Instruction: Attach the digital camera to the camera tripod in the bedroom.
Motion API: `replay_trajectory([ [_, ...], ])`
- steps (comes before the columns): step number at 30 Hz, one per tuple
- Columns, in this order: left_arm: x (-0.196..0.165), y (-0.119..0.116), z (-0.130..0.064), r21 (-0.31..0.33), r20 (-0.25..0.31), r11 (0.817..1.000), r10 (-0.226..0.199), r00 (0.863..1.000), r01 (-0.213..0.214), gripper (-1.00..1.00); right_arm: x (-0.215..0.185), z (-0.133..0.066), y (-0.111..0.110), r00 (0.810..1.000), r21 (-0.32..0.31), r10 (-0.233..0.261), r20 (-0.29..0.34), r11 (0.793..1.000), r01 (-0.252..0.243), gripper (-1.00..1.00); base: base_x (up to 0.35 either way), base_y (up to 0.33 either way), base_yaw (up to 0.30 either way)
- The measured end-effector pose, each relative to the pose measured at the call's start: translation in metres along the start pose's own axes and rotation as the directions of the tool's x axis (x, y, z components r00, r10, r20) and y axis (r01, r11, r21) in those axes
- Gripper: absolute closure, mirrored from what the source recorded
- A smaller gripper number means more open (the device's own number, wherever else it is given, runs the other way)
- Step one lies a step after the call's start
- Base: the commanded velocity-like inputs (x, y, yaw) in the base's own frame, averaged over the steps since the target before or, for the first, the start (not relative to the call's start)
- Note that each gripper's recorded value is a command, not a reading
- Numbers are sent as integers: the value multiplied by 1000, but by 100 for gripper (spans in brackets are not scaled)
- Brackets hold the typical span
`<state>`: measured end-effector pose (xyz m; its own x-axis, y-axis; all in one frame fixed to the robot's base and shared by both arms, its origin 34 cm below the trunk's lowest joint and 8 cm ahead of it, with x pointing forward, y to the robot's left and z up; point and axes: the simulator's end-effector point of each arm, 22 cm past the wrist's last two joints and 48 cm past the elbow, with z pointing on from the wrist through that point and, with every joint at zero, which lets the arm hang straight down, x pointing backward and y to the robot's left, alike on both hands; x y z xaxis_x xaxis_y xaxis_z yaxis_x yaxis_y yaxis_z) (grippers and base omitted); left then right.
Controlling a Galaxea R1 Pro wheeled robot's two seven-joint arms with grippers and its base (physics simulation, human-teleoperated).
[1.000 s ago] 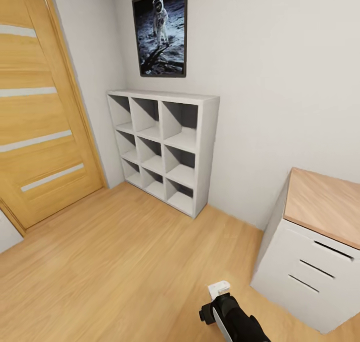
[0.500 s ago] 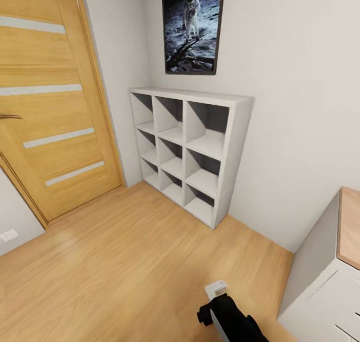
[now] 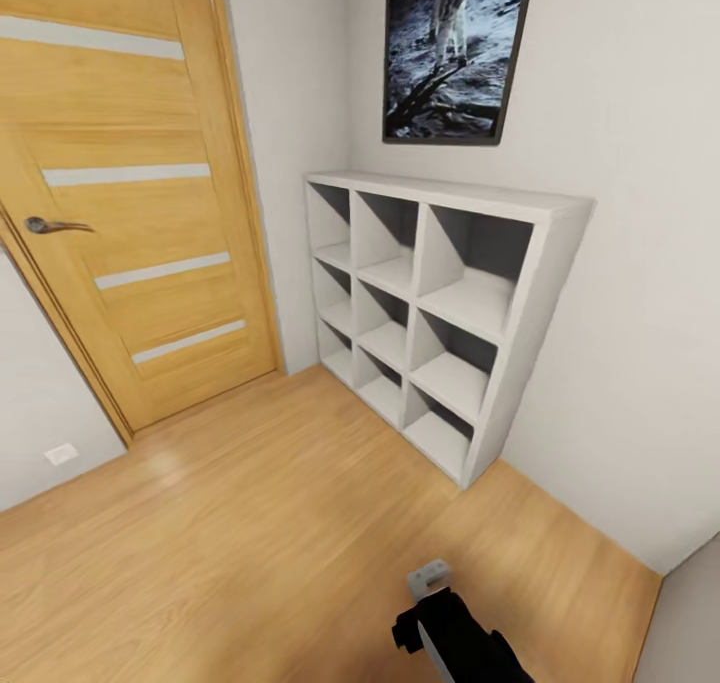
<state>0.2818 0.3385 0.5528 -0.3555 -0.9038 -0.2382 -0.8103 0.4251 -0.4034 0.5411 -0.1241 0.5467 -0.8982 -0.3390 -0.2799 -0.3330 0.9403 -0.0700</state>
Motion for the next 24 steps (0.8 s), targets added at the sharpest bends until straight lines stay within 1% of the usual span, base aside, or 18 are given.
replay_trajectory([
  [9,0,2,0,-5,0,1000,-2,1000,2,-100,-1,0,1,1000,1,-6,5,1000,6,-100,338,-93,289],
  [13,0,2,-1,-4,1,1000,-2,1000,2,-100,-15,-7,3,999,3,-15,49,1000,15,-100,338,-99,293],
  [16,1,3,-1,-5,0,1000,-3,1000,3,-100,-25,-20,12,994,0,-19,110,1000,19,-100,338,-99,294],
  [20,1,6,-3,-7,-1,1000,-4,1000,4,-100,-33,-48,31,979,-16,-15,202,1000,19,-100,338,-68,294],
  [23,2,7,-3,-8,-1,1000,-4,1000,4,-100,-28,-66,43,973,-23,-21,230,999,27,-100,338,-28,297],
  [24,0,7,-4,-9,7,1000,-2,1000,2,-100,-23,-76,49,973,-20,-35,230,999,40,-100,338,-13,299],
])
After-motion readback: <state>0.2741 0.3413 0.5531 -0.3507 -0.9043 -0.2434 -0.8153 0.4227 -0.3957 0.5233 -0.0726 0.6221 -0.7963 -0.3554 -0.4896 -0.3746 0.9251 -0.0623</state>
